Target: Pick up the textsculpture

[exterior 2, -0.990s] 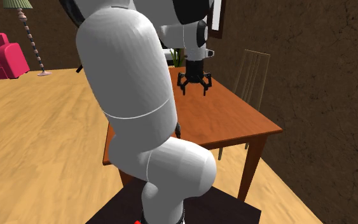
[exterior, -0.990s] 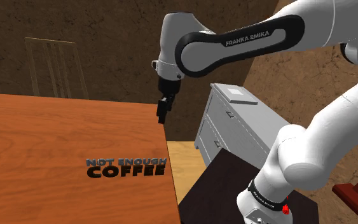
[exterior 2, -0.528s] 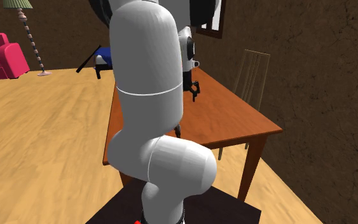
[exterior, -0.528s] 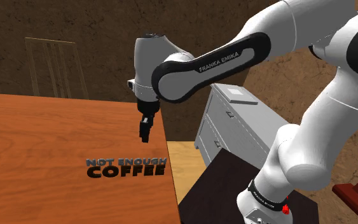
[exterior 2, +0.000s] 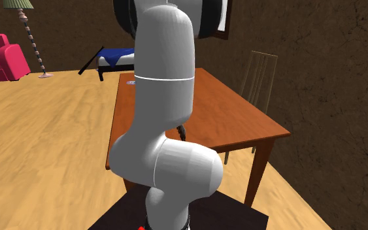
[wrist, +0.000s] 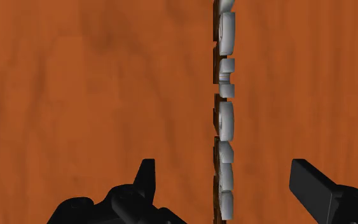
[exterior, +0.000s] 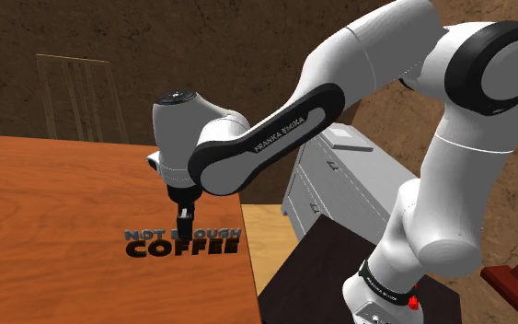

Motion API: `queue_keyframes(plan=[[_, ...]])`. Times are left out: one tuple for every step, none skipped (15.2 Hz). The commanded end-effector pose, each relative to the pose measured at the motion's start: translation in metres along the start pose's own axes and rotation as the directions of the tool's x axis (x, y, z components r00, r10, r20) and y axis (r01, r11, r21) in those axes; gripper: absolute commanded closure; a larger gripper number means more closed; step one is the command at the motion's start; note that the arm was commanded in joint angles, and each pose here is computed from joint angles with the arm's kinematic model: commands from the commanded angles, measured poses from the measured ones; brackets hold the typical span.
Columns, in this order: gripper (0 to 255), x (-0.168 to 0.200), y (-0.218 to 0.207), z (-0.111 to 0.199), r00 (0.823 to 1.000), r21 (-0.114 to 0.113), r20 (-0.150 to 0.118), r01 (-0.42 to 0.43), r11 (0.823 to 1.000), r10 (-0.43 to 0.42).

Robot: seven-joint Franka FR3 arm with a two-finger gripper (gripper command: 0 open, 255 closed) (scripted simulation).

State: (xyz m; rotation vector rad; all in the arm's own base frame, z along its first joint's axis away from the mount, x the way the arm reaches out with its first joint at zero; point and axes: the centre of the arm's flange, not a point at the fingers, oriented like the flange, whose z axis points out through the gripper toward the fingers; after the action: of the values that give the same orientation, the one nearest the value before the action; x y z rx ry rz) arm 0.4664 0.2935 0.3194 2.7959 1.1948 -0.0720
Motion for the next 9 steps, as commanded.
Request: queue_keyframes(plan=[[0,0.008,-0.006,0.013,1.000,-0.003,0.002,0.021,1.000,-0.021],[0,0.008,-0.006,0.018,1.000,-0.003,0.002,0.021,1.000,-0.021],[0,0.009,-0.007,0.024,1.000,-0.003,0.002,0.021,1.000,-0.021],[0,0.009,-0.007,0.029,1.000,-0.003,0.002,0.021,1.000,-0.021],[0,0.010,-0.008,0.034,1.000,-0.003,0.002,0.021,1.000,-0.021],[0,0.010,-0.008,0.039,1.000,-0.003,0.002,0.021,1.000,-0.021],[0,0.010,-0.008,0.044,1.000,-0.003,0.002,0.021,1.000,-0.021],[0,0.011,-0.009,0.048,1.000,-0.003,0.002,0.021,1.000,-0.021],[0,0.011,-0.009,0.048,1.000,-0.003,0.002,0.021,1.000,-0.021]])
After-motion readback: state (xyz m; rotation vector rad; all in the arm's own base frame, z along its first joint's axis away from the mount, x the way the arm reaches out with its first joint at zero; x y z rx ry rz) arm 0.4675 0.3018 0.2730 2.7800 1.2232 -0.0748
